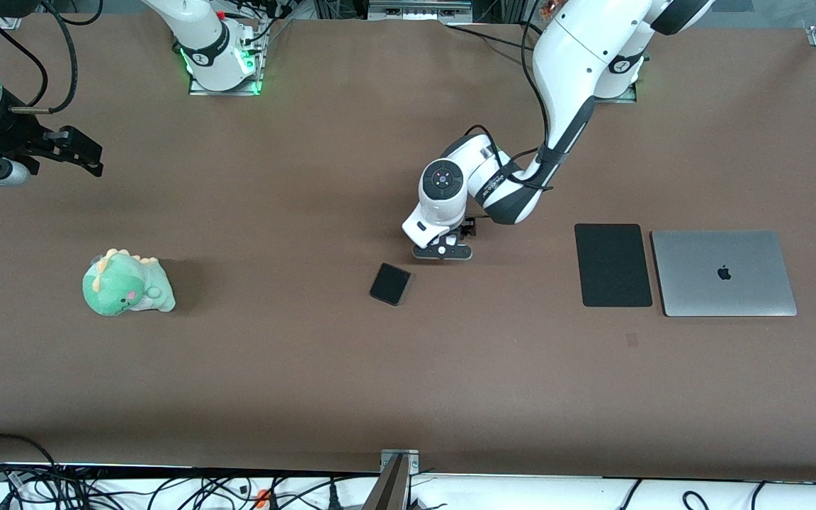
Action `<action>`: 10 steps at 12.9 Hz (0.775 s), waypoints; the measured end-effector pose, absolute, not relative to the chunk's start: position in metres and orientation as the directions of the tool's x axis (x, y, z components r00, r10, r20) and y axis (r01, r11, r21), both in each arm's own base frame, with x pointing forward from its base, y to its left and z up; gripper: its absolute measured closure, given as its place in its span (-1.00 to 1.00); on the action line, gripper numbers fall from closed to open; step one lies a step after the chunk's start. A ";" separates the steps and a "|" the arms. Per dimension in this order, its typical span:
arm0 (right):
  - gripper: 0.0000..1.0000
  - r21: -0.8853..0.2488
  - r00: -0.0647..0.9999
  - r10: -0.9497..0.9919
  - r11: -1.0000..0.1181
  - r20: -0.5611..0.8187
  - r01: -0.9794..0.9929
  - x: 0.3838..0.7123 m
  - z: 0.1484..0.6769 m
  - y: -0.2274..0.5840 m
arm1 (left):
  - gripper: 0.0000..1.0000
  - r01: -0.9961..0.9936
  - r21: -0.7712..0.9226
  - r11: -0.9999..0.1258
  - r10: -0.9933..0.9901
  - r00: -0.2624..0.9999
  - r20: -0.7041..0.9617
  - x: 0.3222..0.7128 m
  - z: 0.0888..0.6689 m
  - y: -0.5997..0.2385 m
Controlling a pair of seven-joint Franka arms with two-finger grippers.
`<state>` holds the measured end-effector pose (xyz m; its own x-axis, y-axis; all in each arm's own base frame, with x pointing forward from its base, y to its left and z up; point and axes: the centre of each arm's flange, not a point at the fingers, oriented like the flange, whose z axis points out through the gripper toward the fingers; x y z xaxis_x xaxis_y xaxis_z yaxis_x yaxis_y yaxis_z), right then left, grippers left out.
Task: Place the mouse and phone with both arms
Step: 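Reach the left gripper to the white mouse and grasp it, then carry the mouse onto the mouse pad while the right gripper grasps the phone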
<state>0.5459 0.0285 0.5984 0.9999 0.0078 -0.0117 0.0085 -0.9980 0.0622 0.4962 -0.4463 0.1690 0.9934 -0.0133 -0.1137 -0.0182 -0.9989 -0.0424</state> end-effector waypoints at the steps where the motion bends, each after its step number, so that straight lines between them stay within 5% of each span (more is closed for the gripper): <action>1: -1.00 0.062 1.000 0.008 -0.998 -0.011 0.009 0.546 0.599 0.029 | -1.00 -0.017 -0.043 -0.999 -0.012 0.993 -0.113 0.497 0.169 -0.446; 3: -1.00 0.062 1.000 0.009 -0.998 -0.010 0.009 0.546 0.599 0.029 | -1.00 -0.019 -0.044 -0.999 -0.014 0.994 -0.113 0.496 0.169 -0.446; 7: -1.00 0.057 0.999 0.028 -0.998 -0.017 0.029 0.547 0.596 0.040 | -0.22 -0.028 -0.043 -0.999 -0.024 0.994 -0.107 0.495 0.171 -0.449; 10: -1.00 -0.005 0.997 0.070 -0.998 -0.039 0.070 0.552 0.580 0.073 | -0.22 -0.005 -0.062 -0.998 0.001 0.994 -0.105 0.509 0.183 -0.437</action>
<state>0.5522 0.0734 0.5800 0.9968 0.0705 -0.0390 0.0703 -0.9975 -0.0048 0.5090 -0.4374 0.1834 0.9944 0.0014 -0.1052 -0.0051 -0.9981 -0.0618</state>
